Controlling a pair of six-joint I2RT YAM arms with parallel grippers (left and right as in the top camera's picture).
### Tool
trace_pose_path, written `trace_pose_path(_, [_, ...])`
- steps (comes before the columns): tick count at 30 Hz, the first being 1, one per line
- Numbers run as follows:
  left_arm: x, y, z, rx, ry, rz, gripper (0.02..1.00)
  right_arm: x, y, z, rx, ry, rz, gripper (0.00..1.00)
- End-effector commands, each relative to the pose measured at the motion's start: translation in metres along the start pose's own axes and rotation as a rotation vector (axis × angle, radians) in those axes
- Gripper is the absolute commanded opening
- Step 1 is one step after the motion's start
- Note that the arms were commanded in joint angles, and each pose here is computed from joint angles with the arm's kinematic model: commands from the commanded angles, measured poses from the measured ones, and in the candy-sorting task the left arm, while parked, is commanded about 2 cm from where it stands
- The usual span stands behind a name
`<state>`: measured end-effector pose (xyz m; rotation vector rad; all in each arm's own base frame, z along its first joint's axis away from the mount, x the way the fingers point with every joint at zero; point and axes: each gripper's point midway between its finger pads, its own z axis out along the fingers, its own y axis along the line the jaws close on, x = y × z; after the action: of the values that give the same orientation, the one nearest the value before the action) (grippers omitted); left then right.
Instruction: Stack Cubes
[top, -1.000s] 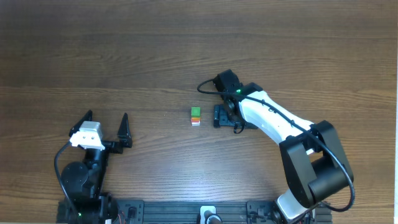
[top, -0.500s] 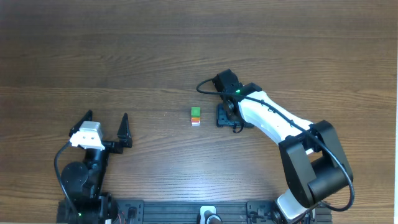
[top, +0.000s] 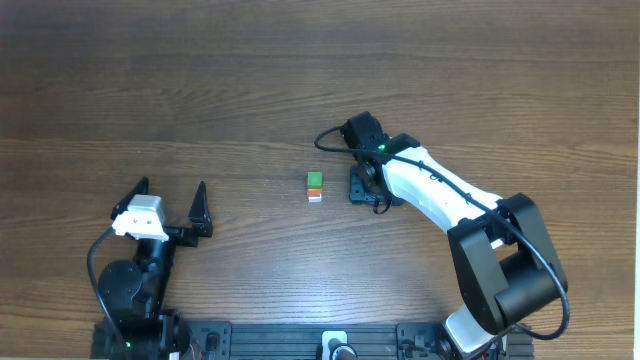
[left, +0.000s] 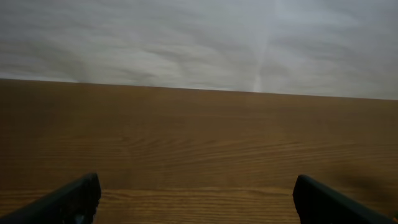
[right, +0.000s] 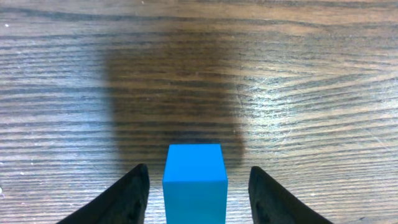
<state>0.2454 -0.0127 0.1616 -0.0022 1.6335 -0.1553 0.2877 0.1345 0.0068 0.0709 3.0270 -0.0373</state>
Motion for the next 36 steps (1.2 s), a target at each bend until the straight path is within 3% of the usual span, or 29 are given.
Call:
trace_pose_path(1, [0.001, 0.0, 0.0, 0.005, -0.004, 0.018, 1.0, 0.006, 0.001, 0.004, 0.0, 0.017, -0.004, 0.47])
trace_pose_path(12, [0.001, 0.0, 0.0, 0.005, -0.004, 0.019, 1.0, 0.006, 0.002, 0.005, -0.001, 0.015, -0.004, 0.31])
trace_pose_path(26, [0.001, 0.0, 0.0, 0.005, -0.004, 0.019, 1.0, 0.002, 0.003, 0.0, -0.012, -0.002, -0.002, 0.215])
trace_pose_path(30, [0.001, 0.0, 0.0, 0.005, -0.004, 0.018, 1.0, -0.008, 0.006, -0.028, -0.031, -0.037, 0.001, 0.196])
trace_pose_path(36, [0.001, 0.0, 0.0, 0.005, -0.004, 0.019, 1.0, -0.027, 0.019, -0.118, -0.066, -0.11, -0.017, 0.148])
